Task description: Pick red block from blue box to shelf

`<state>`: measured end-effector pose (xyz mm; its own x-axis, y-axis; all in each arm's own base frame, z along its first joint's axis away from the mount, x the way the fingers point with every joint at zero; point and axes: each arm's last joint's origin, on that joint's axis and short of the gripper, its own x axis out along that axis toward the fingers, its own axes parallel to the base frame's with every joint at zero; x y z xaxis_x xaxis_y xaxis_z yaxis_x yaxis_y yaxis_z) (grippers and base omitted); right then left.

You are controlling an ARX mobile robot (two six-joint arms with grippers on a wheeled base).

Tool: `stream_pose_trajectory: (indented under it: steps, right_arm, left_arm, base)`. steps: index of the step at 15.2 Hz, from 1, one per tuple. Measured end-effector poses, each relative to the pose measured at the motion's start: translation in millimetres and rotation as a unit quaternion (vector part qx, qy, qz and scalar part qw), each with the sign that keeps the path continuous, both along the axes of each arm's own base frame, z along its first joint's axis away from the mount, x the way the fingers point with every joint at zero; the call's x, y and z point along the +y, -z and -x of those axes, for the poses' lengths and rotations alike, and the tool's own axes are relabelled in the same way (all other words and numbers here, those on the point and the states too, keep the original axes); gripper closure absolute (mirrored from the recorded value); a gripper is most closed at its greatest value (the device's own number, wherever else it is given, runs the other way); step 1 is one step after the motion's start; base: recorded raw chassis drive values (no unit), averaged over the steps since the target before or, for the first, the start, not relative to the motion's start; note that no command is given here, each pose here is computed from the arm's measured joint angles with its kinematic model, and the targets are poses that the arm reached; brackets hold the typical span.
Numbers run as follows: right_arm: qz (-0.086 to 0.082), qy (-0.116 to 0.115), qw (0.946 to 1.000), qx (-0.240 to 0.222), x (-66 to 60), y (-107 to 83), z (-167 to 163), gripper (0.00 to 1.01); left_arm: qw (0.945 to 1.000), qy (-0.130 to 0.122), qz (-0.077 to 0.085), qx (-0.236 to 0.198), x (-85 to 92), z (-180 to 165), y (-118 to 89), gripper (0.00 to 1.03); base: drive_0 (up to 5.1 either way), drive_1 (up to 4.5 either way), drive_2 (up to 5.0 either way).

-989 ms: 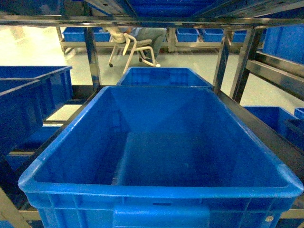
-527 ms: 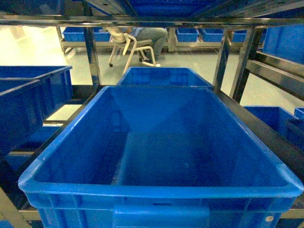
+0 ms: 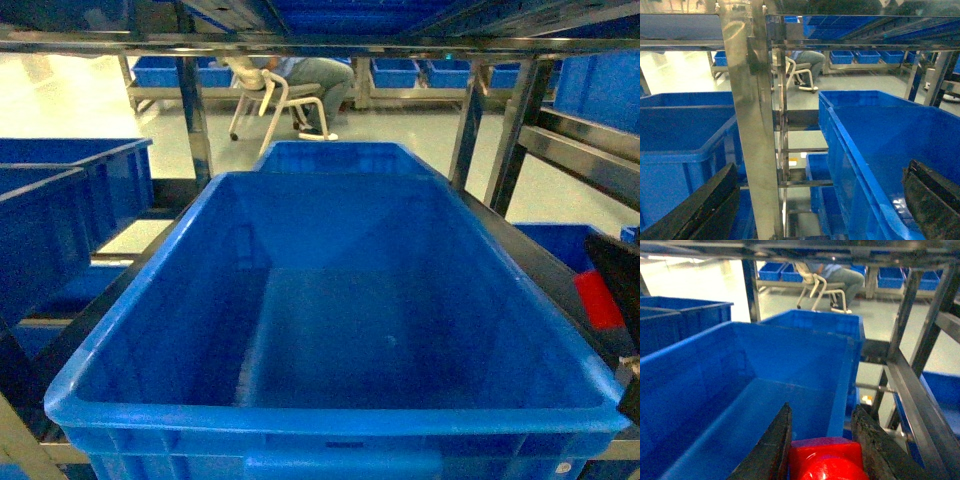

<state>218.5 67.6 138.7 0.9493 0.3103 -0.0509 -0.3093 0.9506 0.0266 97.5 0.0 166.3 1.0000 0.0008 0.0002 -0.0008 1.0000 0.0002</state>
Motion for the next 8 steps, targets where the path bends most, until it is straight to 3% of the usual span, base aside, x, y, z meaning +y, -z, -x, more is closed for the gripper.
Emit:
stream_pose_trajectory:
  steps: [4, 6, 8]
  right_arm:
    - [-0.010, -0.033, 0.9970, -0.069, 14.1, -29.7, -12, 0.72]
    - [-0.008, -0.062, 0.9956, -0.070, 28.0, -30.0, -29, 0.72]
    - [-0.006, -0.076, 0.9953, -0.058, 37.8, -23.8, -43, 0.72]
  left_arm:
    - [1.0000, 0.000, 0.000, 0.000, 0.0, 0, 0, 0.05]
    - [1.0000, 0.000, 0.000, 0.000, 0.0, 0, 0, 0.05]
    - [1.0000, 0.000, 0.000, 0.000, 0.0, 0, 0, 0.05]
  base:
    - [0.0, 0.00, 0.0]
    - [0.0, 0.00, 0.0]
    - [0.0, 0.00, 0.0]
